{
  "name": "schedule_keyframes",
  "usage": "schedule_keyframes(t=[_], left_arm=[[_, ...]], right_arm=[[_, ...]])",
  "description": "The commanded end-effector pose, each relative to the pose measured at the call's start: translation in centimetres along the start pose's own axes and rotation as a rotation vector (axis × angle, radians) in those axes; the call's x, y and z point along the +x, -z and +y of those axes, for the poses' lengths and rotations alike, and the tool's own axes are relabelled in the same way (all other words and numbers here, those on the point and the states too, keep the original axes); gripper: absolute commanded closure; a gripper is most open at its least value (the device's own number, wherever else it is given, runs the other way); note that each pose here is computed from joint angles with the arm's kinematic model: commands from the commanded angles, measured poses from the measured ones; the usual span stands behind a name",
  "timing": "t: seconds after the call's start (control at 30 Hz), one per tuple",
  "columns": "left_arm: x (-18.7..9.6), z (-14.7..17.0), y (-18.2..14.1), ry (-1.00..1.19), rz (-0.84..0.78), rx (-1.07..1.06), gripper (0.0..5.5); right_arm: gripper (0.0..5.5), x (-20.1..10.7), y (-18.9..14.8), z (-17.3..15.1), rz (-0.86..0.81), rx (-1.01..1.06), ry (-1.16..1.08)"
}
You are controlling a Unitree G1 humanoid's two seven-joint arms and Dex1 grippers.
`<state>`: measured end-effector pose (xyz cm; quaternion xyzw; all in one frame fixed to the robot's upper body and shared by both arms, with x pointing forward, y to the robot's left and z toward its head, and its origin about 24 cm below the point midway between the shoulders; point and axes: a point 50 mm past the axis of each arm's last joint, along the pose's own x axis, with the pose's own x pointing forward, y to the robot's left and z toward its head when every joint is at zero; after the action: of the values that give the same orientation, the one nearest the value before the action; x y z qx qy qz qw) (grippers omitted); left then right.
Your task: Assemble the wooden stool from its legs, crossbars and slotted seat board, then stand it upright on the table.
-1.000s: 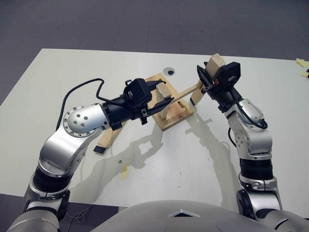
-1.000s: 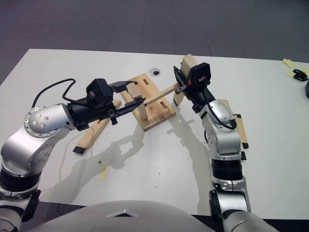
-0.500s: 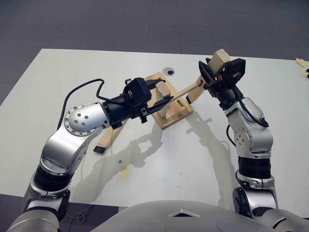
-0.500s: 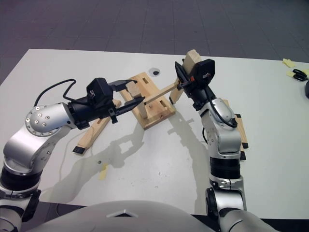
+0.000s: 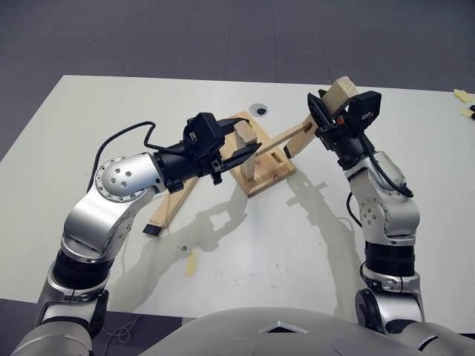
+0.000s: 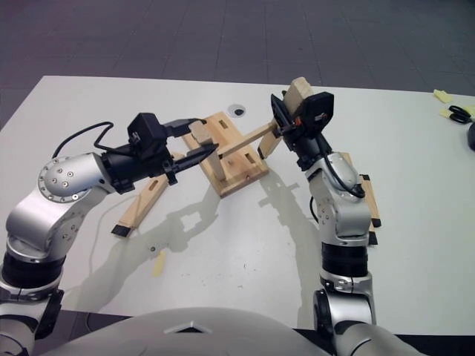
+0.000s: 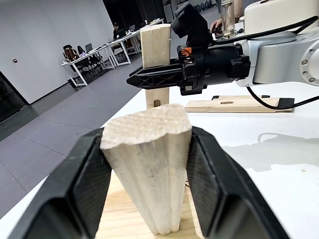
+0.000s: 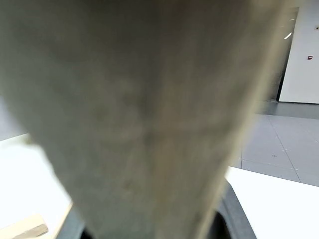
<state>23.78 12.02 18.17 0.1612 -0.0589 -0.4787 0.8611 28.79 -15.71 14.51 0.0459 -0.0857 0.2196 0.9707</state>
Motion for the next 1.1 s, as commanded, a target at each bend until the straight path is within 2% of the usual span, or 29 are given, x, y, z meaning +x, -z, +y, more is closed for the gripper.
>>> schedule_keyframes(t=[0.03, 0.47, 1.1], left_arm=[[-0.8, -0.1, 2.9, -0.001, 0.161, -0.092, 3.41], [-1.8, -0.3, 1.9, 0.048, 0.115, -0.151, 3.47], [-1.1, -0.2, 2.6, 0.054, 0.136, -0.132, 3.47]], right_arm=[[4.48, 0.3, -0.2, 1.0, -0.014, 0.013, -0.047], [4.48, 0.4, 0.1, 0.4, 0.001, -0.023, -0.024], [4.48, 2.2, -0.5, 2.3, -0.033, -0.029, -0.109]])
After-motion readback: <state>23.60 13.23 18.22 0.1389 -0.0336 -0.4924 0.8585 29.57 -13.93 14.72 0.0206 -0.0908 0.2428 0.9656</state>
